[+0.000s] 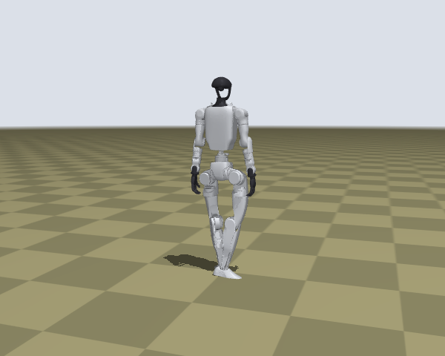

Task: Upper body actions

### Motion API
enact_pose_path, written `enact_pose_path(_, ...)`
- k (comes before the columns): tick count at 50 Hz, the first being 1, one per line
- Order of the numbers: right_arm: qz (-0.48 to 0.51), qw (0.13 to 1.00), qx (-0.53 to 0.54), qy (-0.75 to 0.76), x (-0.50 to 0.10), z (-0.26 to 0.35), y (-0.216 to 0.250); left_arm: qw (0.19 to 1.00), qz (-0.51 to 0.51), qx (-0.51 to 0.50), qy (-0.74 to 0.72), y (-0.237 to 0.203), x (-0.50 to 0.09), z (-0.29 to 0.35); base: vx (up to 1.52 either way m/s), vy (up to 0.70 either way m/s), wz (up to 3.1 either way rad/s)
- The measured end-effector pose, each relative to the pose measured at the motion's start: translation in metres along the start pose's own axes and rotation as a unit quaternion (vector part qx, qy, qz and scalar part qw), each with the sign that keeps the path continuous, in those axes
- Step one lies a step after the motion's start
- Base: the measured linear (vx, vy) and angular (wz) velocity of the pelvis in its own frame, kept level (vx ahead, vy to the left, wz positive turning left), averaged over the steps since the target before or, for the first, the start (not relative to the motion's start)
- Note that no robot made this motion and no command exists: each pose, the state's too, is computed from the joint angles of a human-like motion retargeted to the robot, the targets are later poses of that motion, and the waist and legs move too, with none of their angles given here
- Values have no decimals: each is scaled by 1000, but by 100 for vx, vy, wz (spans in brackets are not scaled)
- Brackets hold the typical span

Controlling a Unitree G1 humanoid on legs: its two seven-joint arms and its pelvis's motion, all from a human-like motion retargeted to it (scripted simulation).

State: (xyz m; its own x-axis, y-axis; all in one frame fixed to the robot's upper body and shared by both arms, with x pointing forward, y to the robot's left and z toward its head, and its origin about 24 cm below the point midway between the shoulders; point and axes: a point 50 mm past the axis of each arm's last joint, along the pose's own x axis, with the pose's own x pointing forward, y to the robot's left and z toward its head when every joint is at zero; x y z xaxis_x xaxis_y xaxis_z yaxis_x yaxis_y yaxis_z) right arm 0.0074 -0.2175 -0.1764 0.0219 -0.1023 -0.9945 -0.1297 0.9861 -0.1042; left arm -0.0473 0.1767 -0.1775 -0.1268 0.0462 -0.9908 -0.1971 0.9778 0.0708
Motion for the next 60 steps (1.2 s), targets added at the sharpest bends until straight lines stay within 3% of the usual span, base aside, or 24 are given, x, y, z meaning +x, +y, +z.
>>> enact_pose_path(5,26,1000,10,-1,0,0,4,998,-1,59,-31,2,-1,28,23,19,168)
enact_pose_path(15,32,996,-84,-11,1,7,13,989,-27,112,-97,8,-8,80,16,-5,170)
enact_pose_path(25,53,991,-114,-41,1,21,23,987,-24,147,-61,17,-7,65,9,-10,82)
enact_pose_path(35,67,979,-181,-71,0,36,35,998,-1,67,18,33,-4,11,1,-3,8)
enact_pose_path(45,62,967,-211,-126,-5,67,28,1000,-11,-3,29,17,-2,-6,-10,0,-236)
enact_pose_path(48,50,966,-209,-144,-8,78,22,999,-4,31,28,18,-2,-2,-23,-1,-196)
enact_pose_path(55,12,968,-184,-168,-12,98,10,973,41,228,-9,48,-6,33,-42,2,-224)
enact_pose_path(60,15,978,-166,-127,-7,79,-1,957,99,272,-1,81,-13,45,-47,-2,-327)
